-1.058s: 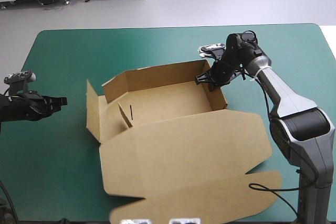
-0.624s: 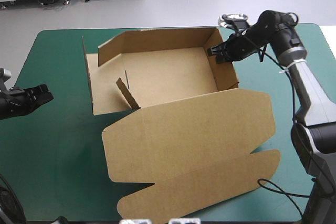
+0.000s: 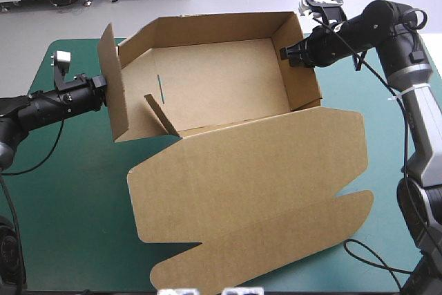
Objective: Fold the box
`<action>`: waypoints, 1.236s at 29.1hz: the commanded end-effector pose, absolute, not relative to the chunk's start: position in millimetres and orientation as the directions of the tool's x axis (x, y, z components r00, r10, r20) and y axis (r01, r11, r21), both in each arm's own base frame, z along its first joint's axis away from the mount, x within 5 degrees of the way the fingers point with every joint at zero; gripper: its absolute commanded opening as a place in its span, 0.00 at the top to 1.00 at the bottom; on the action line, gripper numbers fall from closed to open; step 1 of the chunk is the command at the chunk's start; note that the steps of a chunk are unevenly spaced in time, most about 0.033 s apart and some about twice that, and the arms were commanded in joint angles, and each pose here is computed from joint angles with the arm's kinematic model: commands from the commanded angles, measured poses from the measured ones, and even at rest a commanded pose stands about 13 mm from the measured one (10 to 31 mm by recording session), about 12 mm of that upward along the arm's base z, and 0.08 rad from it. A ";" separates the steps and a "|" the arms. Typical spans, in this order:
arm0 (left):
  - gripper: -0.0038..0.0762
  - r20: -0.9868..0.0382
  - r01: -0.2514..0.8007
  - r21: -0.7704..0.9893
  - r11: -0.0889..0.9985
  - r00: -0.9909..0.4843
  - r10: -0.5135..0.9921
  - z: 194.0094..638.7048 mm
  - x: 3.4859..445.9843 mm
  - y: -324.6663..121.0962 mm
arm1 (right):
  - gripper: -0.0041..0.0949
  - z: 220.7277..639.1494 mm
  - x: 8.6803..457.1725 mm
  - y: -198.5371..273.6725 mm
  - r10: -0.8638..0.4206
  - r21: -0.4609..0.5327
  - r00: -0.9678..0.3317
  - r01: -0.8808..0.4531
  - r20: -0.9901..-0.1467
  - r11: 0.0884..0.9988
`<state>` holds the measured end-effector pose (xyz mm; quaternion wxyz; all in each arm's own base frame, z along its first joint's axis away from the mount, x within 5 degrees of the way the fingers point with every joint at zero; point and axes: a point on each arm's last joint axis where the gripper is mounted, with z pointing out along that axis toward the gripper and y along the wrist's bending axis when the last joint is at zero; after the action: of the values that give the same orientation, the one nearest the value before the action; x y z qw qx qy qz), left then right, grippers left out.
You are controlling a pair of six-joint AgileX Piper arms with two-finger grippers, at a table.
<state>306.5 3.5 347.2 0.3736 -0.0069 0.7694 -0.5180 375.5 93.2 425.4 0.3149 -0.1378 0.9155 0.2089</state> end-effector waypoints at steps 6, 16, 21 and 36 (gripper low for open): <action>0.96 -0.657 0.542 -0.750 0.379 -0.675 -0.336 402.4 280.2 -17.0 | 0.97 462.8 364.5 105.0 -0.018 0.299 -0.630 -0.393 -0.776 0.870; 0.96 -0.676 0.548 -0.730 0.410 -0.669 -0.309 412.1 265.3 -20.6 | 0.97 465.9 364.6 133.6 -0.038 0.227 -0.548 -0.408 -0.836 0.884; 0.96 -0.683 0.552 -0.722 0.418 -0.665 -0.301 414.2 261.8 -21.4 | 0.97 455.5 371.8 145.6 -0.030 0.249 -0.568 -0.407 -0.823 0.879; 0.91 -0.689 0.534 -0.698 0.477 -0.682 -0.245 406.2 262.3 -20.0 | 0.97 435.2 388.1 173.8 -0.011 0.276 -0.560 -0.426 -0.828 0.861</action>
<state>277.4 -10.9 385.8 0.3898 0.0518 0.7879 -0.4739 402.7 171.7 393.7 0.3783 -0.1435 0.8949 0.1880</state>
